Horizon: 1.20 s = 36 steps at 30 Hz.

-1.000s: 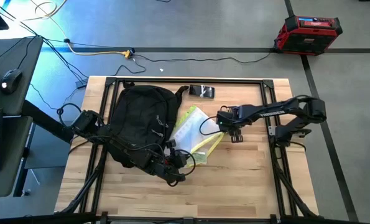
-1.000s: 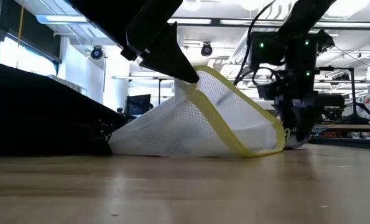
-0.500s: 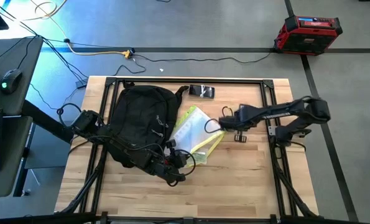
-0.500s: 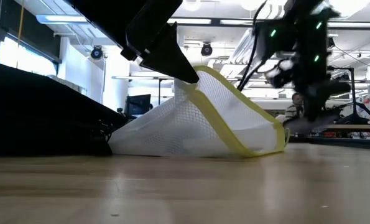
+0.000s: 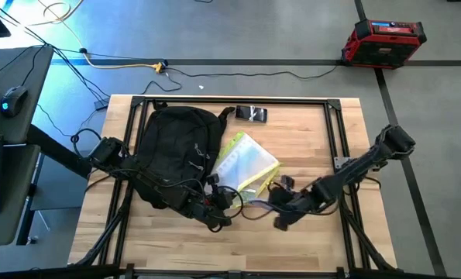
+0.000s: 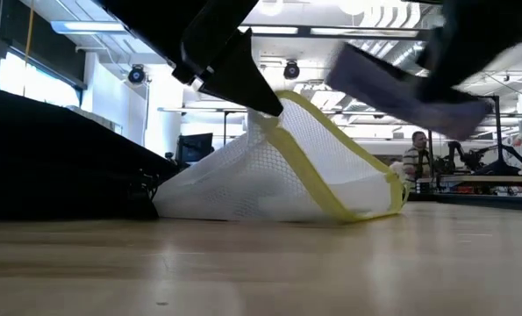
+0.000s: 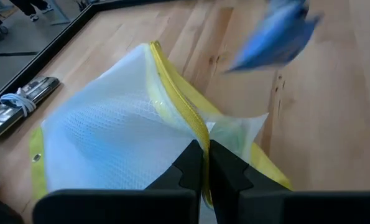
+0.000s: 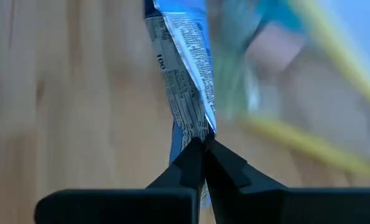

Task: Unpack backpack
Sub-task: Put the blue coffee pack into the transparent zip bag

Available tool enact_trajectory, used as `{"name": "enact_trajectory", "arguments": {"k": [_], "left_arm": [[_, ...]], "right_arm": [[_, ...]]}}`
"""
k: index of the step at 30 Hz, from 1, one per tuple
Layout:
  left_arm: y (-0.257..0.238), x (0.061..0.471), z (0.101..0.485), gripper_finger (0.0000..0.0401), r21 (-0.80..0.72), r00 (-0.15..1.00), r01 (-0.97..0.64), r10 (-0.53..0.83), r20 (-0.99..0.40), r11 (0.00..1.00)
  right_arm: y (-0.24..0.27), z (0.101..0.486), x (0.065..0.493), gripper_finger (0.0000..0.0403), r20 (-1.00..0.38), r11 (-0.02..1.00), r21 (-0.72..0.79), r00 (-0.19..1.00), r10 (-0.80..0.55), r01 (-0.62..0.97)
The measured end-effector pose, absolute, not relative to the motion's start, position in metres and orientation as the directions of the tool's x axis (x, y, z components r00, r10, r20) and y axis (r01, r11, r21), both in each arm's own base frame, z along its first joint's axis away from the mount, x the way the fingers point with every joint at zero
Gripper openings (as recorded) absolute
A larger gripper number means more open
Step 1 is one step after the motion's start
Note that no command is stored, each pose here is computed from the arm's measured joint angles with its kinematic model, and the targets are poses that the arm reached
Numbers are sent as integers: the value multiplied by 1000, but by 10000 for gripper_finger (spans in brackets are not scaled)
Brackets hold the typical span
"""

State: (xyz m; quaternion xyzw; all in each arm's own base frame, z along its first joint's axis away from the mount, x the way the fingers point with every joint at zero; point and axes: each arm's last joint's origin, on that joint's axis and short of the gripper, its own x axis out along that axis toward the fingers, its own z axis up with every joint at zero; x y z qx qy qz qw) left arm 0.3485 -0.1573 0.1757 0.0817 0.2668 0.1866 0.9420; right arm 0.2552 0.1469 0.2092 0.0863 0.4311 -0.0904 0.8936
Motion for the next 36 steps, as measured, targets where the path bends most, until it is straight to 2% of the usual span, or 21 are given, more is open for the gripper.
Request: {"name": "enact_trajectory", "arguments": {"k": [3, 7, 13, 21, 25, 30, 33, 36], "left_arm": [[-159, 350, 178, 0, 228, 804, -317, 388, -451, 921], [-159, 351, 180, 0, 220, 810, -332, 397, -432, 917], [-161, 350, 180, 0, 257, 813, -297, 385, -436, 919], [-162, 347, 177, 0, 294, 797, -276, 389, -462, 915], [-161, 345, 174, 0, 322, 780, -253, 389, -489, 912], [-160, 341, 169, 0, 359, 749, -213, 388, -537, 909], [-158, 337, 166, 0, 392, 722, -192, 401, -565, 900], [-156, 333, 162, 0, 415, 692, -182, 416, -590, 891]], "right_arm": [[144, 197, 266, 0, -775, 958, 38, 614, -150, 283], [130, 171, 282, 0, -830, 953, -12, 528, -178, 302], [93, 160, 303, 0, -780, 884, -103, 515, -356, 455], [55, 163, 328, 4, -719, 919, -181, 591, -367, 350], [47, 162, 334, 41, -696, 918, -208, 609, -381, 336], [48, 161, 334, 122, -693, 914, -231, 603, -395, 332], [56, 165, 331, 162, -714, 943, -189, 622, -323, 272], [69, 173, 325, 185, -723, 967, -161, 643, -253, 199]]}}
